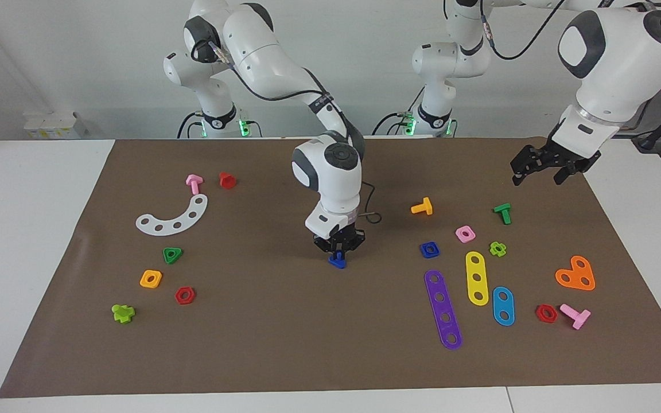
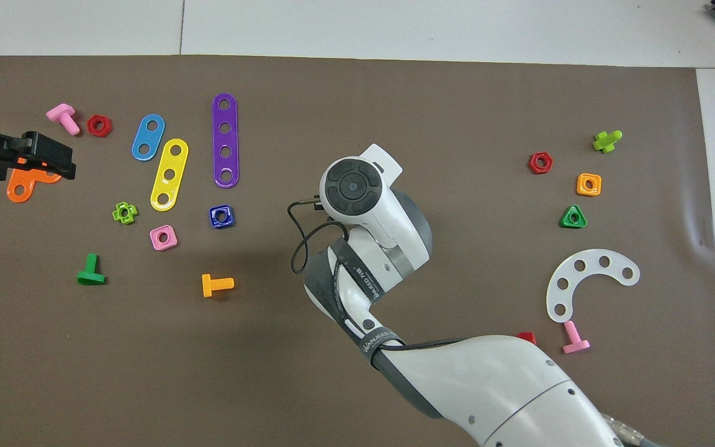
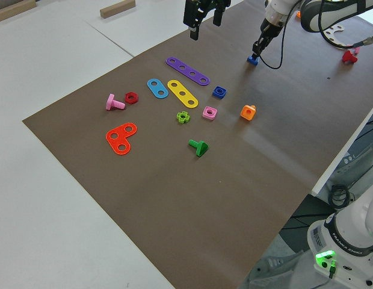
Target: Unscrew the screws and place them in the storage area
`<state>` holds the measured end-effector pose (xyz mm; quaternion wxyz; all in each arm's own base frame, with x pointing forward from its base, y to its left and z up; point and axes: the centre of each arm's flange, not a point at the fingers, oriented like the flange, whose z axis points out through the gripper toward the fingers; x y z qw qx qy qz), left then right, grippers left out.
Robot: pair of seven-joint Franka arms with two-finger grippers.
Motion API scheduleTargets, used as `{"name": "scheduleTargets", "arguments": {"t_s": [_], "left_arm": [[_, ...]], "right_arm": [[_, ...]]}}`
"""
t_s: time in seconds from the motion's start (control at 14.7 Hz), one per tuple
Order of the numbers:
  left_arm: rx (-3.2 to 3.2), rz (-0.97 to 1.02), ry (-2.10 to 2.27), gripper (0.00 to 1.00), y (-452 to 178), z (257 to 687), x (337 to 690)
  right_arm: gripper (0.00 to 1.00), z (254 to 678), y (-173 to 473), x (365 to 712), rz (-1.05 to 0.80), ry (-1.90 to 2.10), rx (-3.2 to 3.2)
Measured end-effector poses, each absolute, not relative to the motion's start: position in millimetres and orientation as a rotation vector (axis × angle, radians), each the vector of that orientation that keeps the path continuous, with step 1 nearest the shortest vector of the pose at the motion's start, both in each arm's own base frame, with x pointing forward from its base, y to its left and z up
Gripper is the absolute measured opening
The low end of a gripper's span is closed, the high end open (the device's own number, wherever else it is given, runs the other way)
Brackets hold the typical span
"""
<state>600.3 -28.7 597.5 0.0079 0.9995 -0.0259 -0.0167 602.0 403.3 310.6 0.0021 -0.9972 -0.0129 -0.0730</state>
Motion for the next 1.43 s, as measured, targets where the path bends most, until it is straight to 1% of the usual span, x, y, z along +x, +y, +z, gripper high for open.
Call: {"name": "scheduleTargets", "arguments": {"t_s": [0.2, 0.34, 0.41, 0.54, 0.61, 0.75, 0.88, 1.09, 1.22, 1.43], "left_arm": [[3.124, -0.052, -0.081, 1.0, -28.7, 597.5, 600.3], [3.124, -0.052, -0.081, 1.0, -28.7, 597.5, 600.3], [3.124, -0.052, -0.081, 1.0, -28.7, 597.5, 600.3], [3.124, -0.052, -0.081, 1.0, -28.7, 597.5, 600.3], [3.124, -0.052, -0.081, 1.0, -28.7, 597.5, 600.3], [3.124, -0.052, -0.081, 1.0, -28.7, 597.5, 600.3], [3.124, -0.052, -0.081, 1.0, -28.7, 597.5, 600.3], [3.124, -0.052, -0.081, 1.0, -28.7, 597.5, 600.3], [3.124, -0.052, -0.081, 1.0, -28.7, 597.5, 600.3], [3.124, -0.052, -0.081, 1.0, -28.7, 597.5, 600.3]], "right_arm": [[0.19, 325.7, 402.1, 608.0, -0.257, -0.03, -3.117], [0.19, 352.0, 382.6, 620.8, -0.305, 0.01, -3.102], [0.19, 370.7, 358.7, 631.7, -0.327, 0.019, -3.097], [0.19, 408.7, 288.9, 649.8, -0.348, 0.018, -3.103], [0.19, 423.5, 251.2, 653.0, -0.349, 0.021, -3.11], [0.19, 439.5, 186.3, 647.8, -0.305, 0.014, -3.134], [0.19, 436.3, 134.5, 639.4, -0.238, 0.006, -3.131], [0.19, 406.5, 78.9, 628.8, -0.17, -0.048, -3.115], [0.19, 383.1, 52.0, 621.6, -0.152, -0.054, -3.118], [0.19, 358.5, 32.4, 612.9, -0.164, -0.055, -3.121]]}}
